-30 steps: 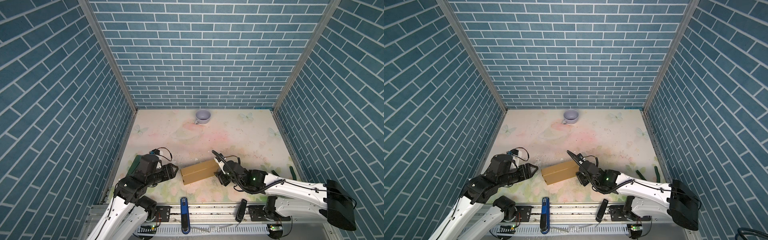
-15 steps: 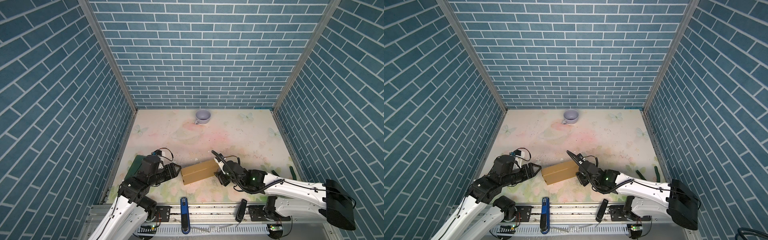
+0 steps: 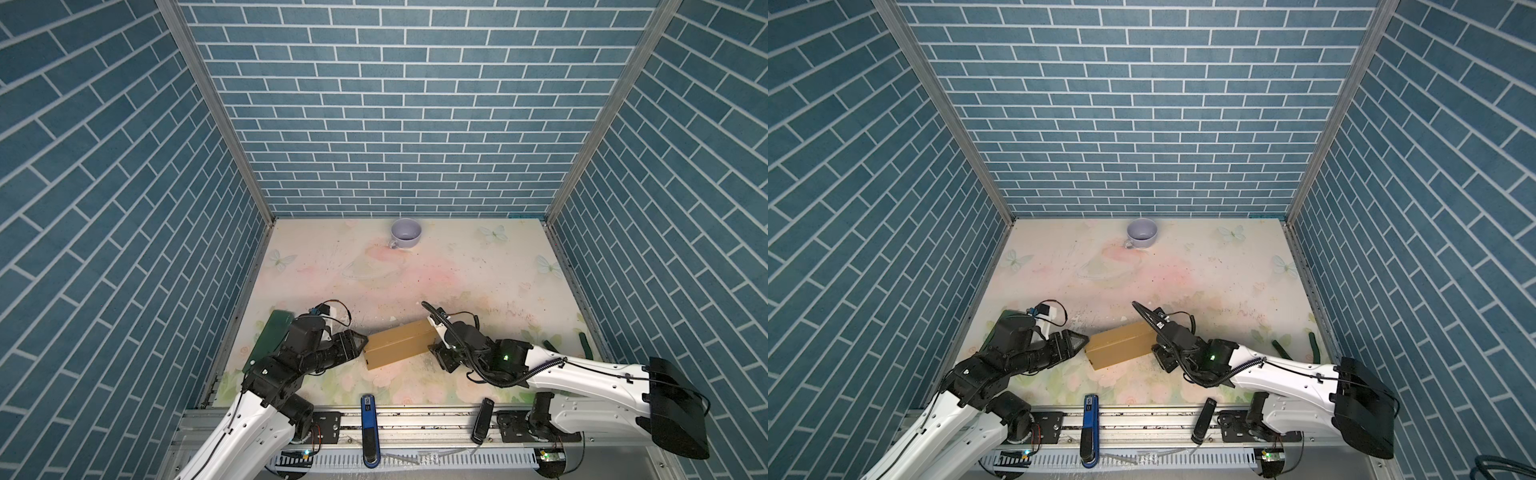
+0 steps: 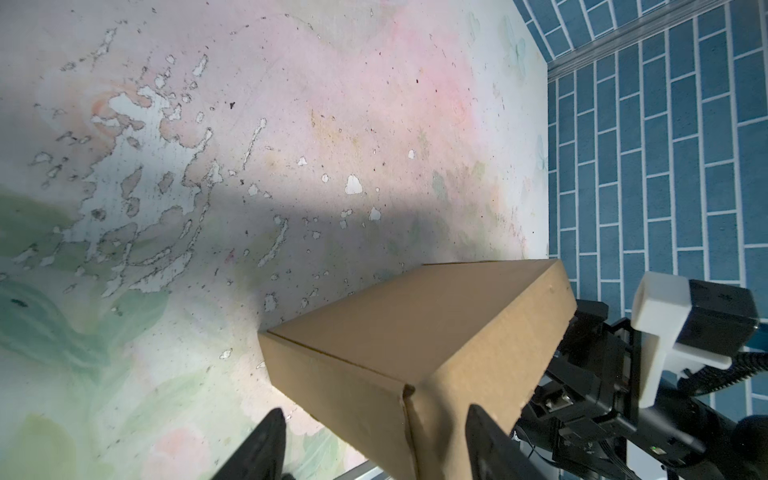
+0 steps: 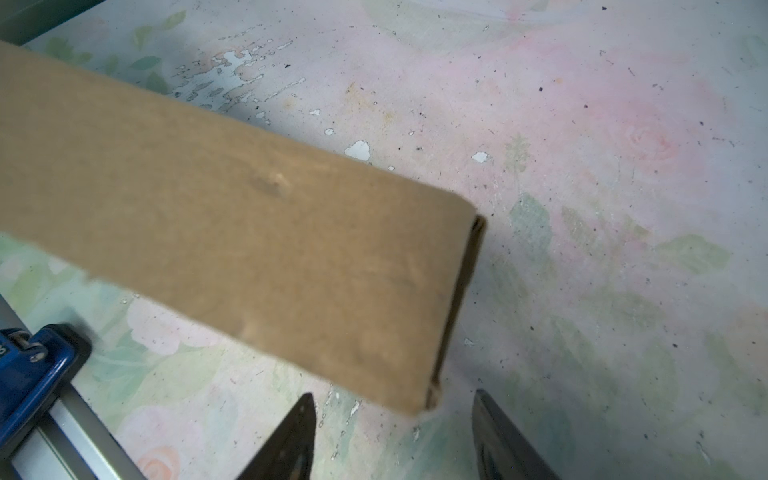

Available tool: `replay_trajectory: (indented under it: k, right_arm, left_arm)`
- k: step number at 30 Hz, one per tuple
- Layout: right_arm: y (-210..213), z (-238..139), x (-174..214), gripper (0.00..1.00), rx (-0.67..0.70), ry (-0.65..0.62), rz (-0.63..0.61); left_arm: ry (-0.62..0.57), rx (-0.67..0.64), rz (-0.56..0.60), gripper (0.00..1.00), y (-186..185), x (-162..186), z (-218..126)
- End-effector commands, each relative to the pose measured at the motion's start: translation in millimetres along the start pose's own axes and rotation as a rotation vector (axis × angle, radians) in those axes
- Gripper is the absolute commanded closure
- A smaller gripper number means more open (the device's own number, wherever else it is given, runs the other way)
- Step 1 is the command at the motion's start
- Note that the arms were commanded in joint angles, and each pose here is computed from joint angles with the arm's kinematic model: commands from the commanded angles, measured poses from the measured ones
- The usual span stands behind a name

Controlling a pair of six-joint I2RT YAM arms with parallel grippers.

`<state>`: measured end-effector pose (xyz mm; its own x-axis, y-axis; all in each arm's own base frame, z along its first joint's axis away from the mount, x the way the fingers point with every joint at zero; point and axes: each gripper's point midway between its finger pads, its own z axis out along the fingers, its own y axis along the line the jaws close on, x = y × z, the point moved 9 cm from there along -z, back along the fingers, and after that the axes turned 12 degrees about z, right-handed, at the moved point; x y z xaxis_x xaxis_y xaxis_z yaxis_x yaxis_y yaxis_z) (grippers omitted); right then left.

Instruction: Fold the paper box

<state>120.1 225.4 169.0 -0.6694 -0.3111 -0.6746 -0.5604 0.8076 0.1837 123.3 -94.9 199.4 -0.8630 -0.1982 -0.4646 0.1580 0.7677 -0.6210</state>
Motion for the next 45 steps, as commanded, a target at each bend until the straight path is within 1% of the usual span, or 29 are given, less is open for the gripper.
replay_trajectory:
  k: [1, 9, 19, 24, 29, 33, 36, 38, 41, 45]
  right_arm:
    - [2.4, -0.8, -1.8, 0.40, 0.001, 0.002, 0.037]
    - [2.1, 0.3, -1.4, 0.40, 0.005, 0.007, 0.049]
    - [8.4, -1.3, -9.1, 0.40, -0.023, 0.012, 0.071]
    - [9.0, -19.5, -12.8, 0.36, -0.079, 0.000, 0.105]
    - [4.1, -53.8, -20.2, 0.34, -0.124, -0.029, 0.154]
    - [-4.3, -77.2, -33.1, 0.33, -0.112, -0.067, 0.208]
    - [-14.4, -85.8, -49.1, 0.35, -0.082, -0.099, 0.283]
    - [-21.9, -83.6, -61.1, 0.37, -0.089, -0.120, 0.358]
    - [-28.2, -72.0, -74.4, 0.39, -0.140, -0.140, 0.448]
    - [-25.8, -51.6, -79.8, 0.40, -0.196, -0.116, 0.493]
  left_arm:
    - [0.001, 0.012, -0.003, 0.31, 2.6, 3.3, 4.8]
    - [0.030, -0.027, -0.022, 0.32, 19.1, 17.1, 16.8]
    - [0.032, -0.102, -0.033, 0.34, 39.5, 29.8, 27.2]
    - [0.024, -0.117, -0.028, 0.35, 42.8, 32.0, 27.1]
    - [0.018, -0.124, -0.022, 0.35, 44.4, 33.3, 26.7]
    - [0.020, -0.128, -0.019, 0.35, 45.5, 34.8, 28.4]
    - [0.017, -0.126, -0.013, 0.36, 44.8, 35.2, 29.0]
    - [0.014, -0.127, -0.012, 0.35, 44.6, 35.0, 29.6]
    - [0.011, -0.123, -0.006, 0.36, 42.9, 34.1, 29.7]
    - [0.012, -0.127, -0.002, 0.36, 42.4, 34.1, 29.6]
